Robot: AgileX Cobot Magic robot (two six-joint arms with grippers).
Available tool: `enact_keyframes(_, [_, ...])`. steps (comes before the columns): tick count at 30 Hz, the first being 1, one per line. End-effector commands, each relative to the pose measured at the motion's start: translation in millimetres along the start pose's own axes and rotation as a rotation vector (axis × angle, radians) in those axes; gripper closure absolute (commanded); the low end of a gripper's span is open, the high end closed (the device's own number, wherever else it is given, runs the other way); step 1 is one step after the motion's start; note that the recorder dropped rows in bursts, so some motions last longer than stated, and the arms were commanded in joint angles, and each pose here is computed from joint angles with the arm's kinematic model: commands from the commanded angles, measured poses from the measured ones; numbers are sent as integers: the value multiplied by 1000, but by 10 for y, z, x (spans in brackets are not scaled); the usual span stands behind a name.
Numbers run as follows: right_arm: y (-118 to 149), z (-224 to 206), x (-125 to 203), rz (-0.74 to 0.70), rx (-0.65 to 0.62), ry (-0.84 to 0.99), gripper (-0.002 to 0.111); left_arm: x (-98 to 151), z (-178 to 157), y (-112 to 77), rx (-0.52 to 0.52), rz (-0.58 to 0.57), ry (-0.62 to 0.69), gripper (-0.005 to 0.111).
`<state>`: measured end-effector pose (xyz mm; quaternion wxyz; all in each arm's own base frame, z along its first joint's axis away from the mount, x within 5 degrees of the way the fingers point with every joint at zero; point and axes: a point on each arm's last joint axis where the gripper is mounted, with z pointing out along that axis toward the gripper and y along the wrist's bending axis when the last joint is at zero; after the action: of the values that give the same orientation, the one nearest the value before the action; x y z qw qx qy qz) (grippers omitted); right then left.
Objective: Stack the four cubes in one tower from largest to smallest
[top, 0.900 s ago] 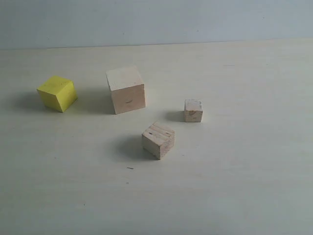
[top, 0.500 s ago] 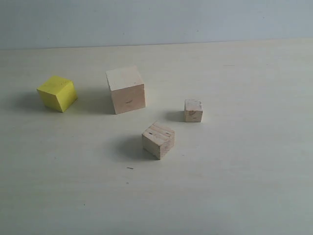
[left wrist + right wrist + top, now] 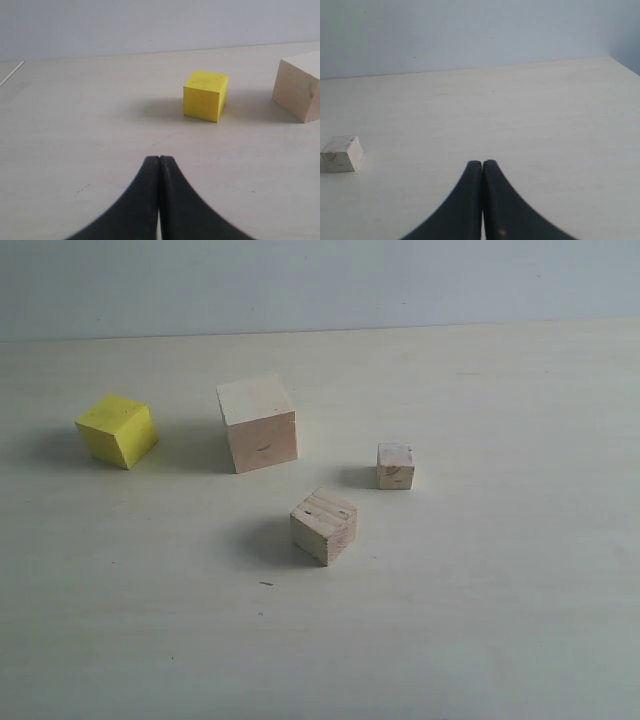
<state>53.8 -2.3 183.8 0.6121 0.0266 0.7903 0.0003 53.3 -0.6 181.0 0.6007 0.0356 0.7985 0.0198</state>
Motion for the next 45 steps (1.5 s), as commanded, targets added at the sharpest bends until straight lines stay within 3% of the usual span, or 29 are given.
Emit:
enact_keyframes(1, [-5, 1, 7, -4, 7, -7, 108, 3, -1, 1, -3, -7, -8, 107])
enact_keyframes(12, [-4, 0, -10, -4, 6, -26, 108, -54, -3, 6, -8, -7, -71, 107])
enact_keyframes(20, [21, -54, -298, 52, -31, -349, 108, -235, -34, 19, -21, -7, -273, 107])
enact_keyframes(25, [22, -61, -317, 46, -31, -371, 108, -235, -35, 21, -51, 198, -269, 107])
enact_keyframes(30, [24, -90, -383, 46, -36, -450, 108, -239, -36, 21, -52, 199, -274, 107])
enact_keyframes(31, [26, -119, -438, 46, -40, -519, 108, -267, -44, 22, -55, 184, -306, 107])
enact_keyframes(34, [29, -202, -559, 154, -87, -676, 108, -376, -87, 29, -20, -66, -440, 107])
enact_keyframes(35, [34, -205, -562, 162, -96, -680, 108, -390, -94, 30, -12, -101, -458, 107])
enact_keyframes(38, [69, -264, -670, 68, -102, -704, 108, -426, -113, 32, -14, -92, -502, 107])
enact_keyframes(42, [72, -300, -779, 118, -122, -718, 108, -434, -117, 32, -16, -86, -512, 107])
enact_keyframes(45, [102, -287, -884, 78, -136, -700, 108, -428, -114, 32, -14, -92, -504, 107])
